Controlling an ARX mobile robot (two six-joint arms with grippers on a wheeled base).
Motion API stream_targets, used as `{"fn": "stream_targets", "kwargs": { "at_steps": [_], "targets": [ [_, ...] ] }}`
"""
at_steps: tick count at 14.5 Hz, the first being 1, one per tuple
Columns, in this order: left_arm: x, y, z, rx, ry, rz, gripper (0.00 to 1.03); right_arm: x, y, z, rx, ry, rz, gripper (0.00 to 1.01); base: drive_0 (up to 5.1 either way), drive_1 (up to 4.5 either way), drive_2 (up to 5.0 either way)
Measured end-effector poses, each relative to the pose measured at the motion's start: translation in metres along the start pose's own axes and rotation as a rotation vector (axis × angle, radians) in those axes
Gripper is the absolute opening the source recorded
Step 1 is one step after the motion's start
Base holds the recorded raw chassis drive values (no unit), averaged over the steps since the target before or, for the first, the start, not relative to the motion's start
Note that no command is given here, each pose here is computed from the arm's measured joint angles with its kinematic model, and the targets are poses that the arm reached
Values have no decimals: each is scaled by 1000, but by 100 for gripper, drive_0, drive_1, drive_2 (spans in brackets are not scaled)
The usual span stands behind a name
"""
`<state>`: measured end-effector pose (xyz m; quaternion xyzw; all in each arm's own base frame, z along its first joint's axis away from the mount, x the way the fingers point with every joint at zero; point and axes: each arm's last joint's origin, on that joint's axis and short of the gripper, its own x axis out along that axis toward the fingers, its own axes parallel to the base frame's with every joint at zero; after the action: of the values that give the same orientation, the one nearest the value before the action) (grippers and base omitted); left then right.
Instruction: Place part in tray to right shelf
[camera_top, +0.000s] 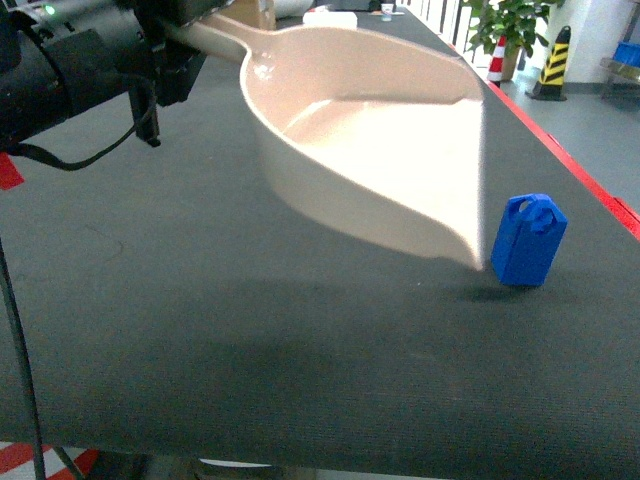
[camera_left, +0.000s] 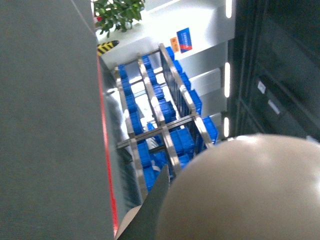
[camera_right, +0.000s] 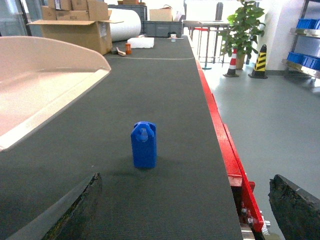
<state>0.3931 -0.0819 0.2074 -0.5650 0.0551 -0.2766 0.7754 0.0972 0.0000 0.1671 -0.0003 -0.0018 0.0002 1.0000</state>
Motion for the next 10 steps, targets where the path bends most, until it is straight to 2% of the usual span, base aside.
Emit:
{"fn": "stream_targets", "kwargs": {
  "at_steps": [2, 3, 4, 5, 9, 10],
  "targets": [
    [0, -16, -27, -54, 31, -68, 13, 0, 0, 0, 0, 1, 0, 98, 0, 0, 0],
    [1, -20, -42, -71, 65, -89, 13, 0, 0, 0, 0, 0, 0, 98, 0, 0, 0],
    [3, -19, -51, -87, 90, -89, 13, 0, 0, 0, 0, 0, 0, 98, 0, 0, 0],
    [4, -11, -56, -104, 116, -76, 13, 0, 0, 0, 0, 0, 0, 98, 0, 0, 0],
    [-2, 44, -41, -122, 68, 64, 13, 0, 0, 0, 0, 0, 0, 98, 0, 0, 0],
    [-3, 48, -39, -120, 61, 74, 13, 0, 0, 0, 0, 0, 0, 98, 0, 0, 0]
  ]
}}
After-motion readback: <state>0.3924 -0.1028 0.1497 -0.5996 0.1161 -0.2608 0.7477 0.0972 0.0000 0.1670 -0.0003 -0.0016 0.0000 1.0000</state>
